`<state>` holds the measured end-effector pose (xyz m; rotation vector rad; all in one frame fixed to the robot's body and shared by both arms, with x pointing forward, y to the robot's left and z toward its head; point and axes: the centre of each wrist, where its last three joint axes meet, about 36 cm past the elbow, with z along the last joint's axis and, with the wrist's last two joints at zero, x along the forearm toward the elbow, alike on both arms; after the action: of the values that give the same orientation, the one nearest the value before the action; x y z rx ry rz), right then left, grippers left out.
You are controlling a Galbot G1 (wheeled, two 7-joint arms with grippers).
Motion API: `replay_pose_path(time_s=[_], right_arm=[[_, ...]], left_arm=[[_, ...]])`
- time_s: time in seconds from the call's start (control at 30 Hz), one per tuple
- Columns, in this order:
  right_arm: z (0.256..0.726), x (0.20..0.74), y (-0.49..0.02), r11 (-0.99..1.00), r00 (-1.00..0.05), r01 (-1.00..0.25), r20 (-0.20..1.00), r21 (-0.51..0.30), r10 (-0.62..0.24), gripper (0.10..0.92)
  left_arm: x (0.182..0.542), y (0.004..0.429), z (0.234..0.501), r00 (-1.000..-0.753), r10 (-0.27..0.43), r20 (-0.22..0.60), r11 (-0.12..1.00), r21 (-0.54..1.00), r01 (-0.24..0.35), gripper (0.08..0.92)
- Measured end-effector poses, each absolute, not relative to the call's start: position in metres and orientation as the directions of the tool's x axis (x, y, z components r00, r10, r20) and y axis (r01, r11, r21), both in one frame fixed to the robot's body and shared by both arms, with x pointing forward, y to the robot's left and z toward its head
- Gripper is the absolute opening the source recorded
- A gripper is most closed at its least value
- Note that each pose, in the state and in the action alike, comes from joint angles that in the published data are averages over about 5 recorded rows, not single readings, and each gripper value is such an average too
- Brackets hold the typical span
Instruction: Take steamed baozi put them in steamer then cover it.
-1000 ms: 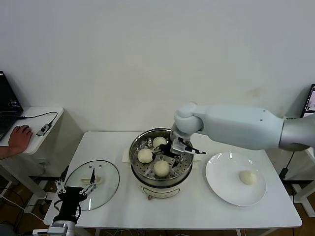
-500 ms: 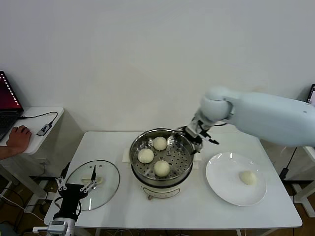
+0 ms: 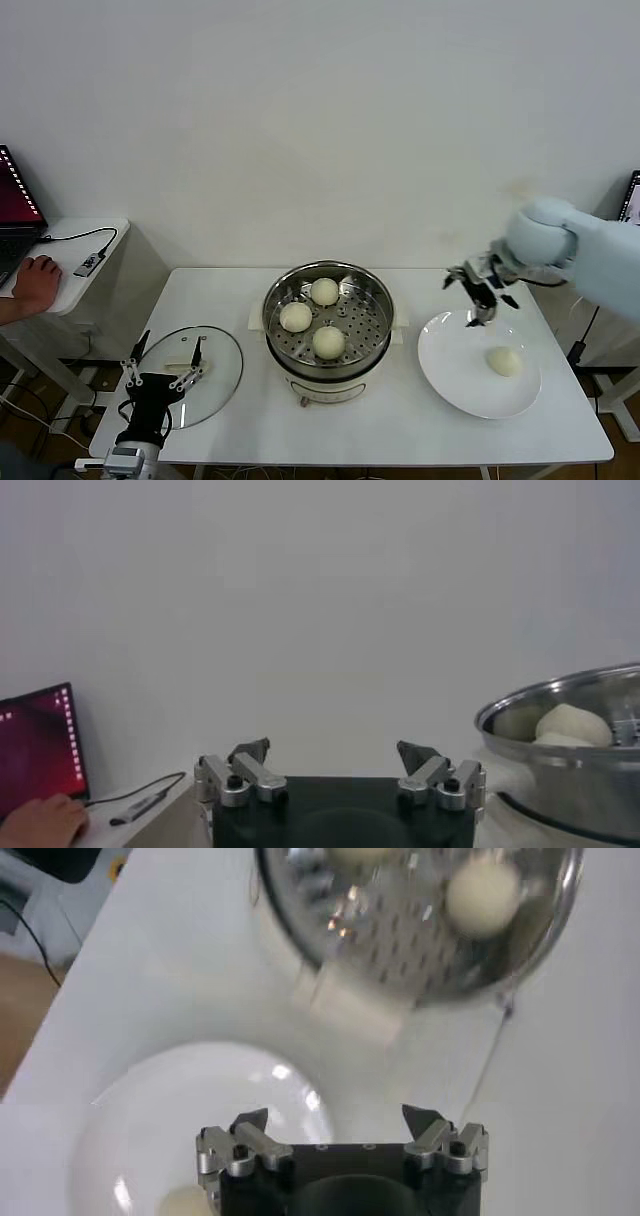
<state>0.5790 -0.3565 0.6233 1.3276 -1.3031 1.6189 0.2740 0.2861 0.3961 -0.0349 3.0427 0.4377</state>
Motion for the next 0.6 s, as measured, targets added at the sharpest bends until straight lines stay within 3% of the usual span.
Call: replay_pose_path(time_s=[0.6], right_arm=[[0.527,0.564,-0.444,-0.101,-0.236,-0.967,0.972,-0.235,-0.003,0.823]], left_arm=[[0.272,0.291,0.395,-0.997,-0.03,-0.074,0.957,0.287,-0.05,0.823]])
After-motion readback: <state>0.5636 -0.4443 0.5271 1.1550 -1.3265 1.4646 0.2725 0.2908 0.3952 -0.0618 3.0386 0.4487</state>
